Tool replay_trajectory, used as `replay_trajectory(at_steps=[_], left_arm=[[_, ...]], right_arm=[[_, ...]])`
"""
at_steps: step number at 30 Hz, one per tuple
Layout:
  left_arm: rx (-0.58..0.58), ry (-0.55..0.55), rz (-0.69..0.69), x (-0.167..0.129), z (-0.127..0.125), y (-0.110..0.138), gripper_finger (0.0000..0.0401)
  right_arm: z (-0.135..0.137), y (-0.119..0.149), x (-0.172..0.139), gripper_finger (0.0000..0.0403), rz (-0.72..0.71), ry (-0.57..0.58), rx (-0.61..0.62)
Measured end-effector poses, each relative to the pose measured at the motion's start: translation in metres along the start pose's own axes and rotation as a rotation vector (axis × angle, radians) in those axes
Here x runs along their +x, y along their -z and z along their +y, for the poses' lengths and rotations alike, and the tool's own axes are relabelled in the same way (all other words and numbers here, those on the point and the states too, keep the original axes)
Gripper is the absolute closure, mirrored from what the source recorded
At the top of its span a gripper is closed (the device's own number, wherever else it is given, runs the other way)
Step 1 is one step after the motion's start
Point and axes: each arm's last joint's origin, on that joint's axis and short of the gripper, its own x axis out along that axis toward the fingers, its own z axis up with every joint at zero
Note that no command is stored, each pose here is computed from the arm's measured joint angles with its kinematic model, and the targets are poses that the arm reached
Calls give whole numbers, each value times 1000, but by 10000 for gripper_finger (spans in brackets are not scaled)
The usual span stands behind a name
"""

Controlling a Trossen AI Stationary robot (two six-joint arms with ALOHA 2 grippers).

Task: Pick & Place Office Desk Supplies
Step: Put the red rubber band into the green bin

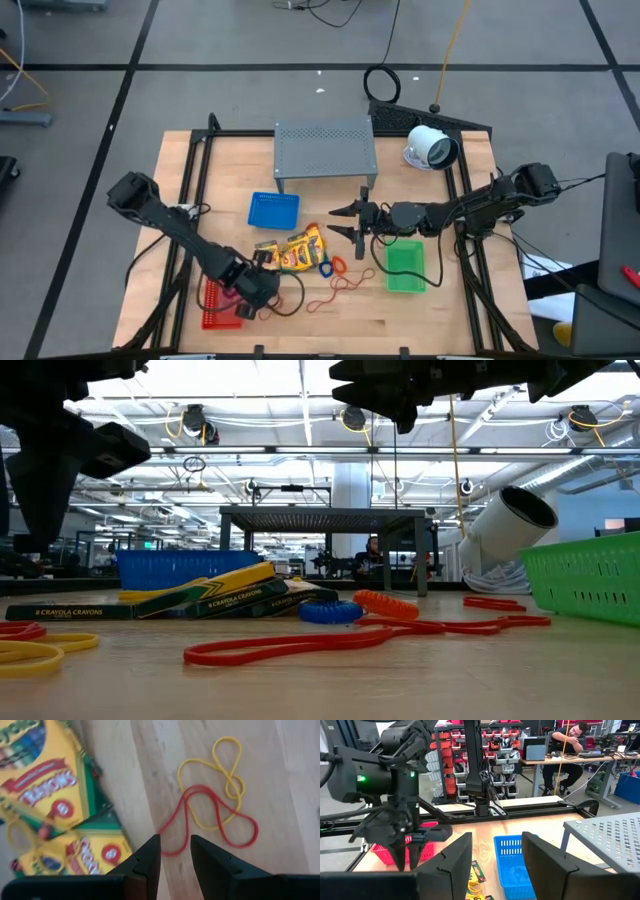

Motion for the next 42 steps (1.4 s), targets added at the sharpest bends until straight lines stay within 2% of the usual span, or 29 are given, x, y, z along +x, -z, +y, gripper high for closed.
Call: replay_trajectory(at_steps=[14, 22, 42], left_arm=[[29, -9, 55, 25, -5, 3, 284], [36, -76, 28, 25, -6, 3, 284], [42, -115, 12, 27, -5, 2, 284]], right_arm=[[0, 1, 0, 243, 6, 1, -2], [0, 1, 0, 243, 6, 1, -5], [0, 1, 0, 243, 6, 0, -5]])
